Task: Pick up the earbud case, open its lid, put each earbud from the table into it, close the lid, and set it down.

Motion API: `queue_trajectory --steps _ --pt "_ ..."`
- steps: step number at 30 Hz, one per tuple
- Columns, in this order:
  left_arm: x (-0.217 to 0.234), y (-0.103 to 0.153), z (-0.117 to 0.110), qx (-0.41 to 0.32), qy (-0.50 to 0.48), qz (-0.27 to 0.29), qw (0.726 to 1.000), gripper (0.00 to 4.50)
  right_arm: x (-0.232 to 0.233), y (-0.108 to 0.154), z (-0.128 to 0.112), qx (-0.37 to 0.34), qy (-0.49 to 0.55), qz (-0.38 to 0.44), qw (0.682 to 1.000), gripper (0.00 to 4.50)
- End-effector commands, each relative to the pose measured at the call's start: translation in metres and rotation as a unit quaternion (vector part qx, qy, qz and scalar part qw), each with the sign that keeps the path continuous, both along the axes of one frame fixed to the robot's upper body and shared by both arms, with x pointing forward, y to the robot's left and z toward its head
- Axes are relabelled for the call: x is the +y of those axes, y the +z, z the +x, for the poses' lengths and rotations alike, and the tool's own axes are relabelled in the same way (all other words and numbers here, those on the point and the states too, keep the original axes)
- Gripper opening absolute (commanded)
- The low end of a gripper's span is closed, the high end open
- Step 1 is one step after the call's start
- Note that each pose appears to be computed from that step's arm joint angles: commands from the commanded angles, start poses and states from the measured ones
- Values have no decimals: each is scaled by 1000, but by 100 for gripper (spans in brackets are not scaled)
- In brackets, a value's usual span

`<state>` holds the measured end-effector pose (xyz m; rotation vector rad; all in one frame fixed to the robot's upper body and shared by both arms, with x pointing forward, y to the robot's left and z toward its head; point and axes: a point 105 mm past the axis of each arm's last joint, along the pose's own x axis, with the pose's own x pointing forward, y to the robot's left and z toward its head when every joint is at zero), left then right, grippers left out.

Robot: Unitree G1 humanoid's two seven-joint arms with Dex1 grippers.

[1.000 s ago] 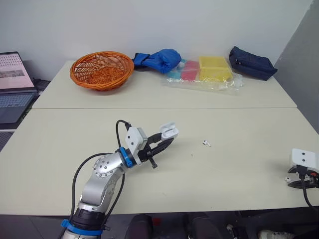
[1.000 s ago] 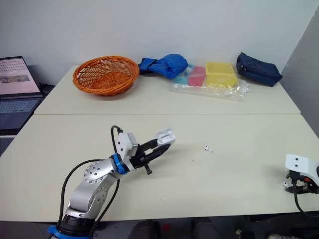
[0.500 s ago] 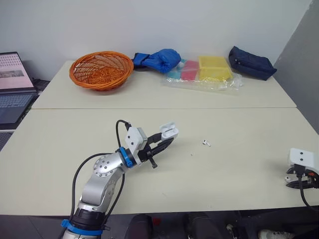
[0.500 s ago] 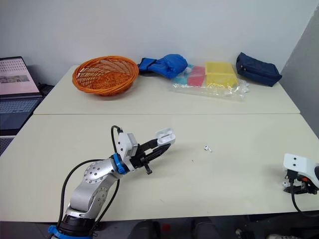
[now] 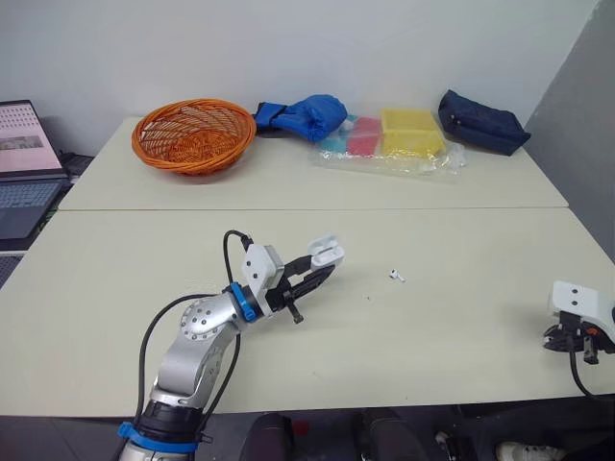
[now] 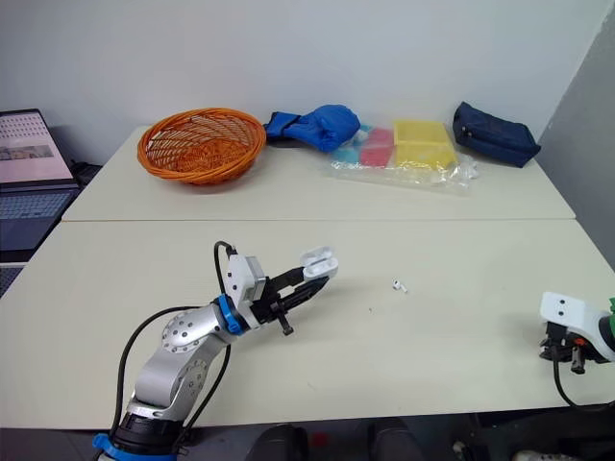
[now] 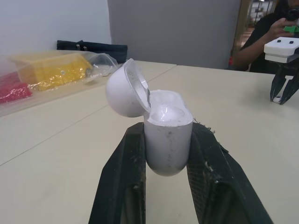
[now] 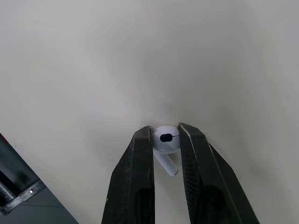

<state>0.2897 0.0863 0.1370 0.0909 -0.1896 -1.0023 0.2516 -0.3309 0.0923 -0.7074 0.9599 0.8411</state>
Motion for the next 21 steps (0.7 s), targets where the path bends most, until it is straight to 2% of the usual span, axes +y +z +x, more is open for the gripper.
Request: queue_trajectory --steps 1,4,8,11,13,15,21 --pt "-5 23 5 -45 -4 -17 999 80 101 57 36 -112 82 172 975 39" --pt "-14 31 13 -55 -4 -37 998 80 157 100 55 -197 63 305 929 39" --pt "-18 34 20 -61 -1 -46 997 80 191 131 59 -217 11 421 880 39" --pt "-29 44 32 -70 6 -62 996 80 233 178 54 -276 2 544 792 39" --pt "-36 47 35 -76 -1 -65 995 80 249 192 48 -284 -6 593 754 39" --pt "-39 48 36 -78 -6 -65 995 80 261 195 41 -281 -6 614 737 39" --pt "-41 56 47 -86 -3 -76 993 80 279 185 42 -300 -7 611 733 39"
